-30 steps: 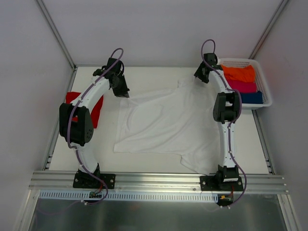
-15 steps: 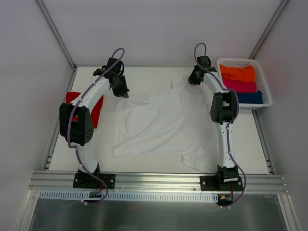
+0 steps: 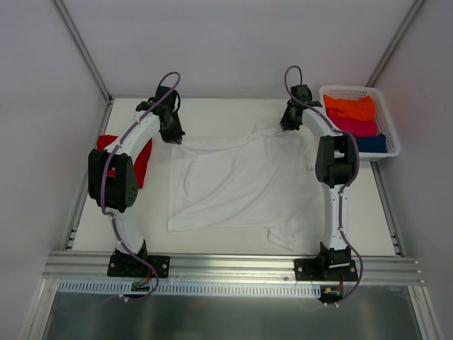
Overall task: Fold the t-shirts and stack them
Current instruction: Fold the flattened tshirt in 1/3 of the way
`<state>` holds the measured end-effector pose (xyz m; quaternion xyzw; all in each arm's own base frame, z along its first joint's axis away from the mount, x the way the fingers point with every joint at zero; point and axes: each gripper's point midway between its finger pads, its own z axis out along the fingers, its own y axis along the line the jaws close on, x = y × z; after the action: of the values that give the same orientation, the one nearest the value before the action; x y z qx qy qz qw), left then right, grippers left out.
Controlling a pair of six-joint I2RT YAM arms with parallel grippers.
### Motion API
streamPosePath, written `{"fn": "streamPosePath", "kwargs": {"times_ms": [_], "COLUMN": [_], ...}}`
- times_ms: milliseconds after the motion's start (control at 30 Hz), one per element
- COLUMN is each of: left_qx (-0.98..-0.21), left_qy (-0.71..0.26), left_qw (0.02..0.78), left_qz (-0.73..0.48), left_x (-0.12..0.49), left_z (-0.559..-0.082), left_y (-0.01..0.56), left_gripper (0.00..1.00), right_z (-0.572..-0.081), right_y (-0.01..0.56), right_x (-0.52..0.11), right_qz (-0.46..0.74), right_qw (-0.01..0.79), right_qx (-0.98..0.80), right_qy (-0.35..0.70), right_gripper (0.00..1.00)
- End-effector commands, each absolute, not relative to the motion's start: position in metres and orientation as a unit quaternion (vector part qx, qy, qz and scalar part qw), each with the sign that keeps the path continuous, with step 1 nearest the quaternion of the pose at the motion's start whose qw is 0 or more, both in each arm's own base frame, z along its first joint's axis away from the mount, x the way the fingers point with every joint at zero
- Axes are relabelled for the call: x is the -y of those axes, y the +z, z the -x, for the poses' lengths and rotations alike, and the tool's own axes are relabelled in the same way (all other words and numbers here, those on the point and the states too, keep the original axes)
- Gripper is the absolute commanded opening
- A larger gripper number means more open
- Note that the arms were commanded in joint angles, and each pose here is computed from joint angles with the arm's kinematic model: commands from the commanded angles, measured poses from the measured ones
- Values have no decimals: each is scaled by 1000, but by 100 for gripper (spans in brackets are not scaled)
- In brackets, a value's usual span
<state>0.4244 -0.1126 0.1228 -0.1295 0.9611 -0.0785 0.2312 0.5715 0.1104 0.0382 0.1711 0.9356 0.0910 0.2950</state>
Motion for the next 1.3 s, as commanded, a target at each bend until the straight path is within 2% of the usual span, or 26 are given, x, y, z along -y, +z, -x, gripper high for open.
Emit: {"fn": "streamPosePath", "kwargs": {"times_ms": [0,200,433,667,900,1267], "left_qx": [-963,-963,-964,-968,-974,-986], "left_qy": [-46,-48,-76,-65,-11,6], "left_qw": [221,215,210,185,157,67], "left_qz": [147,152,143,154,161,149], "left_x": [98,100,110,105,86,89], "left_z": [-421,-421,-420,-396,-365,-334], "left_y": [115,112,118,129,141,99], "left_gripper": [0,0,0,0,0,0], "right_z": [-572,-556,-525,-471,-418,-361], "right_y": [124,162,172,168,160,144], "right_x": [-102,-95,-96,-86,-85,-80], "right_qz": [-150,-130,-113,-108,-99,-91], "right_qw": [371,397,377,334,284,203], "right_qx": [-913,-906,-917,-935,-953,-975], "right_qy": [80,71,70,41,22,0], "right_gripper": [0,0,0,0,0,0]}}
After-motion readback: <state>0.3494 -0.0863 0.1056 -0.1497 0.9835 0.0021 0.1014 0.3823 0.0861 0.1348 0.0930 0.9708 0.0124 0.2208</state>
